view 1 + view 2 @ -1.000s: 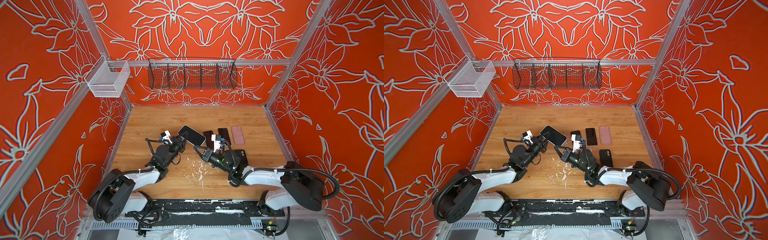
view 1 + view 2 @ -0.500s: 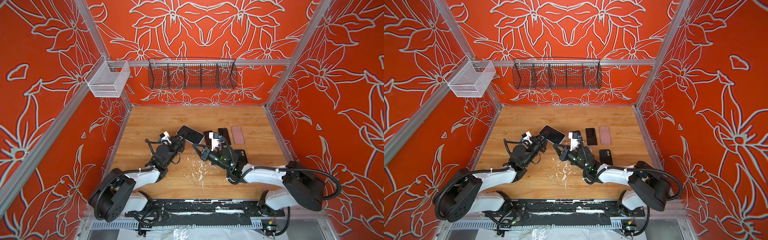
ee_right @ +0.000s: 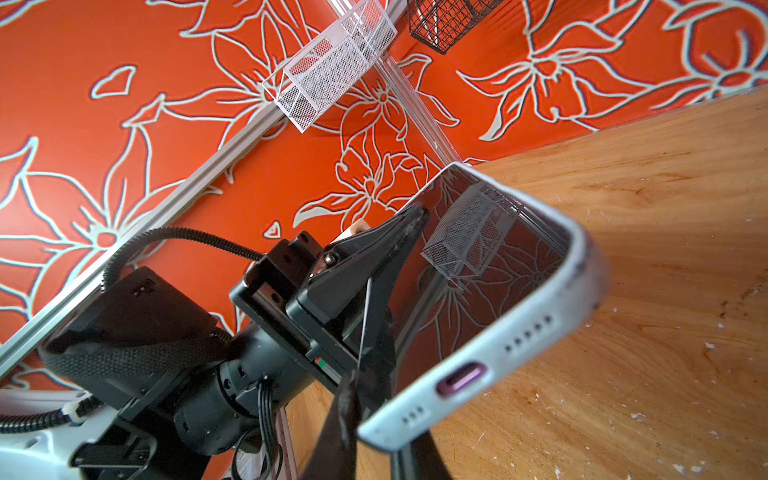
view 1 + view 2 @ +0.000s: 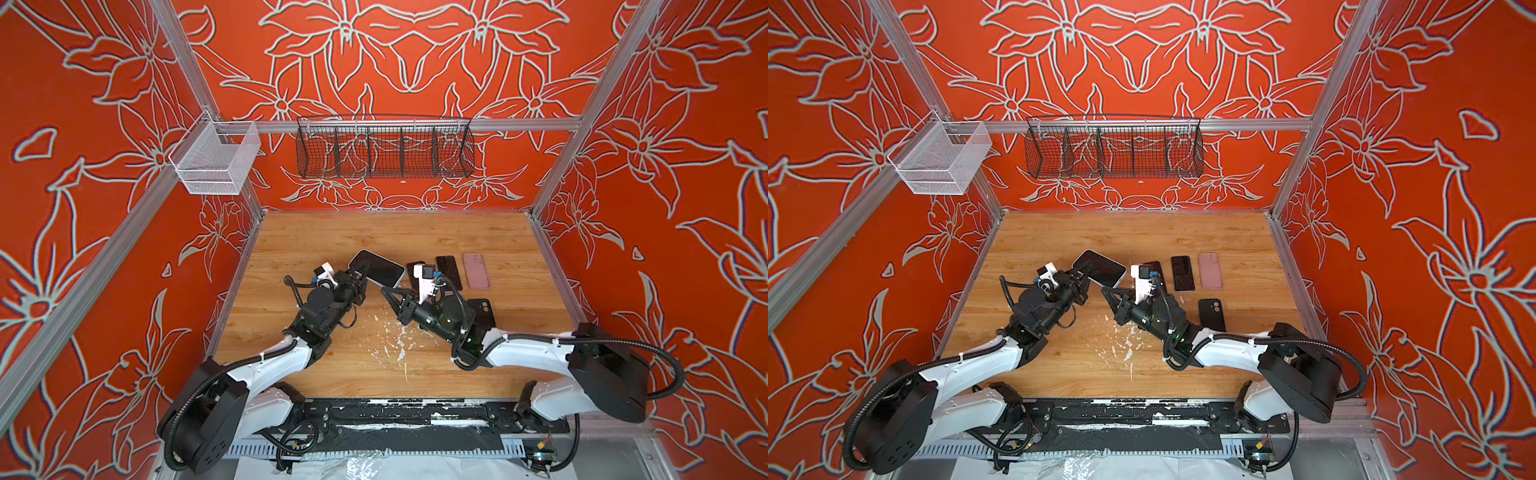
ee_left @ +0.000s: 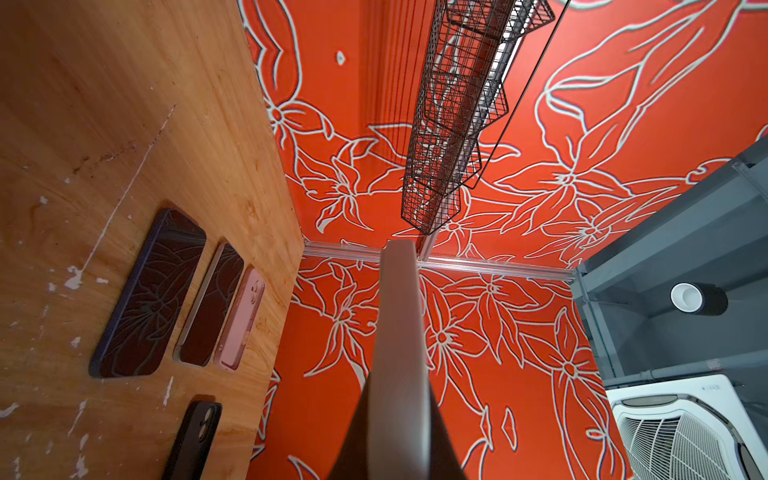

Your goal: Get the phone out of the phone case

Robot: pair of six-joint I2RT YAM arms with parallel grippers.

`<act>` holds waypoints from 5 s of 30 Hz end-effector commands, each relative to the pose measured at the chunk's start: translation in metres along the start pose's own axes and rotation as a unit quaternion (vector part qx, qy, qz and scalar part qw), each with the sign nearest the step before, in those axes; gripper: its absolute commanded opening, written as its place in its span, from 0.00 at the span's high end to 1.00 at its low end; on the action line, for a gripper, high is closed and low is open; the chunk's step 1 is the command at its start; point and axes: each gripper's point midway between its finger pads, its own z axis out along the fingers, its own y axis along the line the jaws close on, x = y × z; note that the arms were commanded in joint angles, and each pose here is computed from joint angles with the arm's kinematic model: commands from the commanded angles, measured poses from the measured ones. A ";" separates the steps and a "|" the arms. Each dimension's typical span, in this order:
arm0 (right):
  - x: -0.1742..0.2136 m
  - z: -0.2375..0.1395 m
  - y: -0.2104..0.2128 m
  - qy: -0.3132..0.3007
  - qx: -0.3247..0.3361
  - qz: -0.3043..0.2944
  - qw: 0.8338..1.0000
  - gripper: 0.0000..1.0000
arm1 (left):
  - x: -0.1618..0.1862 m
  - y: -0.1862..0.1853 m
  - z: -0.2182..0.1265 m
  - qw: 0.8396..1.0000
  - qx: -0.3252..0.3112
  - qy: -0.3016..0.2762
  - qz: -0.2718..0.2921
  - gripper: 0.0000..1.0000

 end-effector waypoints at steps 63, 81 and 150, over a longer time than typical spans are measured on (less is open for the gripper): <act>-0.004 -0.074 -0.047 0.235 0.080 -0.124 0.961 0.32 | 0.025 -0.098 0.001 0.916 0.008 0.252 0.314 1.00; -0.007 -0.059 -0.006 0.350 -0.033 -0.179 0.919 0.13 | 0.023 -0.053 -0.009 0.811 -0.019 0.389 0.436 1.00; 0.035 -0.016 0.037 0.398 -0.166 -0.136 0.892 0.73 | 0.050 -0.057 -0.029 0.796 0.073 0.462 0.383 1.00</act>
